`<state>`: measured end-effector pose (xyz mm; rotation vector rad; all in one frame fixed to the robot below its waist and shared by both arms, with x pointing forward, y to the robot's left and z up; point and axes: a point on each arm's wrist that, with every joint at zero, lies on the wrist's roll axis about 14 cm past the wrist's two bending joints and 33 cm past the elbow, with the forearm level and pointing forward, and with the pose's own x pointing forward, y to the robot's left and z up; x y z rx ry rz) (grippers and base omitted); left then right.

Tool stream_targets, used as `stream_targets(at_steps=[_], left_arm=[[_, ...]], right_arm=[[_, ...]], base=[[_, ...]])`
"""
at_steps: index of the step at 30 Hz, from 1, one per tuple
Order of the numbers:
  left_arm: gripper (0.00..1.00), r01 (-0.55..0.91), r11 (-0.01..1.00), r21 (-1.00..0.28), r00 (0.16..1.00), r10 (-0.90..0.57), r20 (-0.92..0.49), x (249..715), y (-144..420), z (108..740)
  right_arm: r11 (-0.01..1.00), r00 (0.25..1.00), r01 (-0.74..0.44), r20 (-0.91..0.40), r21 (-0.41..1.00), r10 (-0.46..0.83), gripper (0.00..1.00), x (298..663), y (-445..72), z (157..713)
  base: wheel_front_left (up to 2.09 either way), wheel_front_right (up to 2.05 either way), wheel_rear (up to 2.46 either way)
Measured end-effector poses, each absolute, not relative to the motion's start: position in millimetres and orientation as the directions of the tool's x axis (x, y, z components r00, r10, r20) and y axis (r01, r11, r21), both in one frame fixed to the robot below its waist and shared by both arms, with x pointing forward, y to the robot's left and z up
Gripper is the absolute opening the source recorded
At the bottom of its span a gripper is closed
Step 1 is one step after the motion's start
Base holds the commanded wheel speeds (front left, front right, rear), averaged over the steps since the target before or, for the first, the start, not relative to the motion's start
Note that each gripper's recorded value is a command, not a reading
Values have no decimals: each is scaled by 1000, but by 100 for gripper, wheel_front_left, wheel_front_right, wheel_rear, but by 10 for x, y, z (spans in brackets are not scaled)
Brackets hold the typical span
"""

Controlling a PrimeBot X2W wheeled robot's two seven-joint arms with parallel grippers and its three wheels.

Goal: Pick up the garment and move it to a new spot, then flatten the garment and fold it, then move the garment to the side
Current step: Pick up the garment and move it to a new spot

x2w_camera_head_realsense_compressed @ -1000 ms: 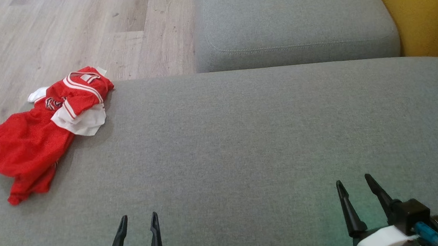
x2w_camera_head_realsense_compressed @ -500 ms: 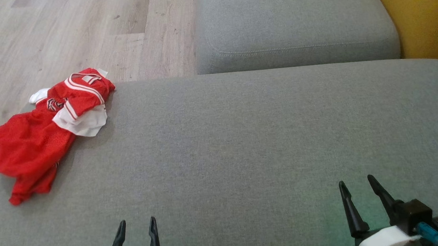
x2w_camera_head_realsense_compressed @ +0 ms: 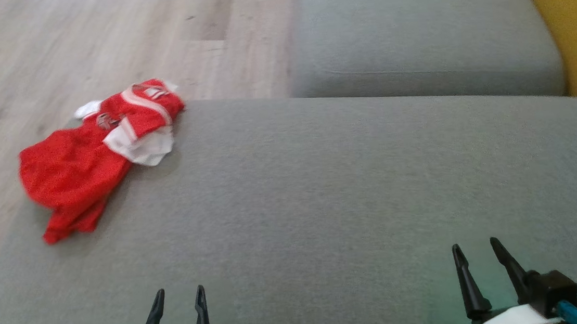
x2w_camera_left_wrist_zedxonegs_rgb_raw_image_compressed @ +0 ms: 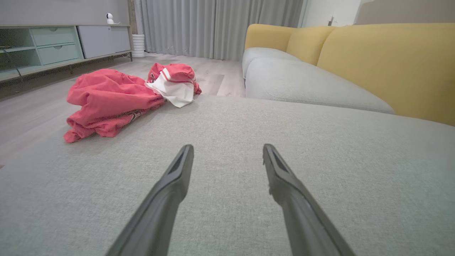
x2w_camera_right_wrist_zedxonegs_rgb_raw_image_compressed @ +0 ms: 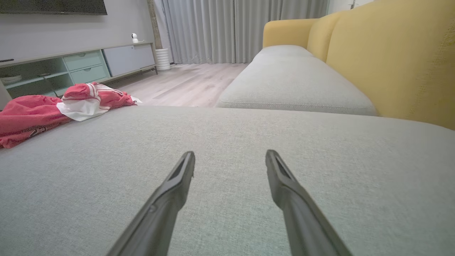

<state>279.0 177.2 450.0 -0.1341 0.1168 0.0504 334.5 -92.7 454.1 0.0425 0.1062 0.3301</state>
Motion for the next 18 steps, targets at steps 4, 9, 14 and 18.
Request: stream_targets(at_steps=[4,9,14,18], left_arm=[[100,-128,984,-125,986,113,-120,2665,1971,4499],[100,-224,967,-121,971,210,-115,2471,2238,4509],[100,-317,940,-124,946,306,-105,2345,2456,4537],[100,-377,919,-119,925,365,-108,2288,2572,4537]], right_arm=[[920,915,-387,-96,60,391,100,3402,-701,4558],[872,867,-487,-91,59,490,100,3464,-342,4582],[820,816,-569,-80,60,572,100,3520,-9,4620],[779,777,-624,-61,58,627,100,3626,254,4672]], base=[[0,0,0],[0,0,0],[0,0,0],[0,0,0]])
